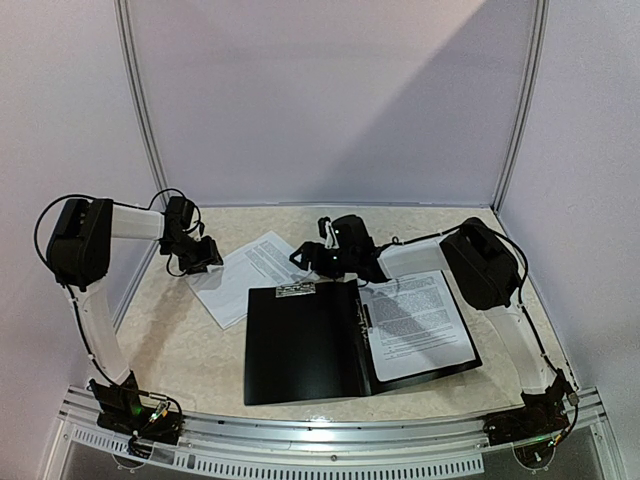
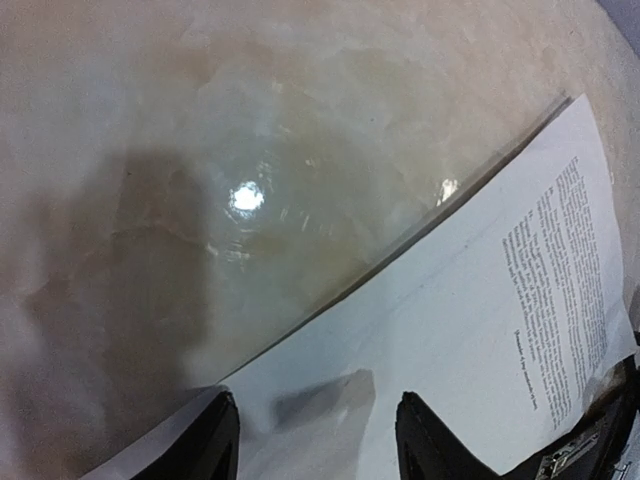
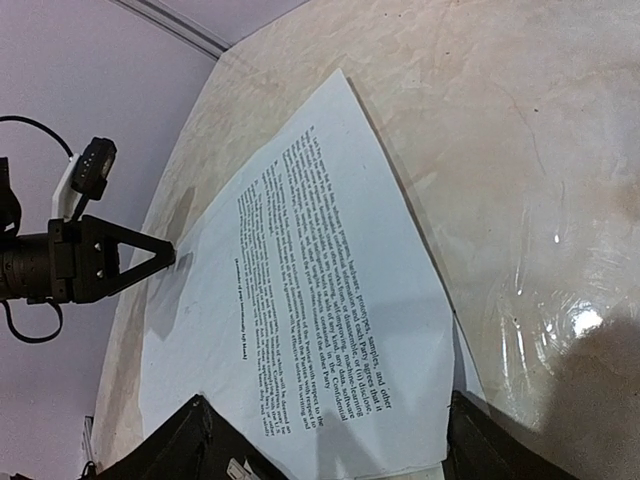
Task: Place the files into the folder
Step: Pick up the file from the corner of the board.
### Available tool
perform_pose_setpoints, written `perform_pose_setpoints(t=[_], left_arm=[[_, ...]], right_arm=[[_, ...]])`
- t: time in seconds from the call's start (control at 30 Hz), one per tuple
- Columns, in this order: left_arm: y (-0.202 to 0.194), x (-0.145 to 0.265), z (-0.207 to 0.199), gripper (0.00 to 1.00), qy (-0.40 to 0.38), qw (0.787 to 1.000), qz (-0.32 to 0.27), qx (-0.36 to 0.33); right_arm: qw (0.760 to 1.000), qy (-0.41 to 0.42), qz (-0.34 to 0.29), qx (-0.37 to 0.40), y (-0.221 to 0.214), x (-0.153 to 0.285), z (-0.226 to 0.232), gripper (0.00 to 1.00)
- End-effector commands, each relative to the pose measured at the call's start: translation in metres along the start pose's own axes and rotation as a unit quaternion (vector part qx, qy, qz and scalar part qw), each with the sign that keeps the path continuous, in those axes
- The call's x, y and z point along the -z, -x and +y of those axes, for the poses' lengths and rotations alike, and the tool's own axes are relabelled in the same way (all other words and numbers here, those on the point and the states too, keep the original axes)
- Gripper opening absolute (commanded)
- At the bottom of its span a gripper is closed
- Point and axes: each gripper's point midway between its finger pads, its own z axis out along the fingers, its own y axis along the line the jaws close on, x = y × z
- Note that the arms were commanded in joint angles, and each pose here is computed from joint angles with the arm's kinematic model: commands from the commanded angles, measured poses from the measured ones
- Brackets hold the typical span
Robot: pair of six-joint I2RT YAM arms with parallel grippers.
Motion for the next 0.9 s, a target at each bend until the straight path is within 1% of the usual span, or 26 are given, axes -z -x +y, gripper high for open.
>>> perform_pose_setpoints(t=[0.0, 0.07, 0.23, 0.3, 0.33, 0.4, 0.47, 0.53, 0.63, 0.7, 0.77, 0.87], left_arm=[[-0.010, -0.011, 0.006, 0.54, -0.002, 1.000, 0.023, 0.012], [-0.010, -0.010, 0.005, 0.54, -0.003, 1.000, 0.022, 0.012], [-0.009, -0.010, 0.005, 0.54, -0.004, 1.000, 0.021, 0.012], [-0.009, -0.010, 0.005, 0.54, -0.005, 1.000, 0.022, 0.012], [-0.010, -0.010, 0.004, 0.54, -0.006, 1.000, 0.022, 0.012], [-0.009, -0.010, 0.004, 0.54, -0.007, 1.000, 0.022, 0.011], [-0.009, -0.009, 0.004, 0.54, -0.007, 1.000, 0.022, 0.011], [-0.010, -0.010, 0.004, 0.54, -0.006, 1.000, 0.022, 0.012], [-0.009, -0.010, 0.004, 0.54, -0.006, 1.000, 0.022, 0.011], [-0.007, -0.008, 0.003, 0.54, -0.008, 1.000, 0.018, 0.011], [0.002, 0.001, 0.000, 0.55, -0.010, 1.000, 0.002, 0.008], [0.027, 0.029, -0.008, 0.57, -0.023, 0.998, -0.052, 0.006]], right_arm=[[1.000, 0.016, 0.009, -0.014, -0.005, -0.010, -0.002, 0.76], [1.000, 0.020, 0.010, -0.021, -0.005, -0.012, -0.002, 0.73], [0.999, 0.008, 0.010, -0.034, -0.008, -0.016, -0.009, 0.71], [0.999, 0.004, 0.011, -0.038, -0.009, -0.017, -0.011, 0.66], [0.999, 0.005, 0.012, -0.039, -0.008, -0.019, -0.010, 0.62], [0.999, 0.009, 0.013, -0.044, -0.009, -0.024, -0.010, 0.49], [0.999, 0.015, 0.011, -0.049, -0.007, -0.027, -0.008, 0.30], [0.998, 0.020, 0.008, -0.055, -0.005, -0.031, -0.008, 0.15], [0.998, 0.020, 0.001, -0.058, -0.001, -0.033, -0.007, 0.01], [0.998, 0.021, -0.009, -0.051, 0.008, -0.033, -0.003, 0.00], [0.999, 0.032, -0.026, -0.033, 0.025, -0.031, 0.012, 0.00], [0.997, 0.055, -0.061, 0.002, 0.057, -0.026, 0.036, 0.00]])
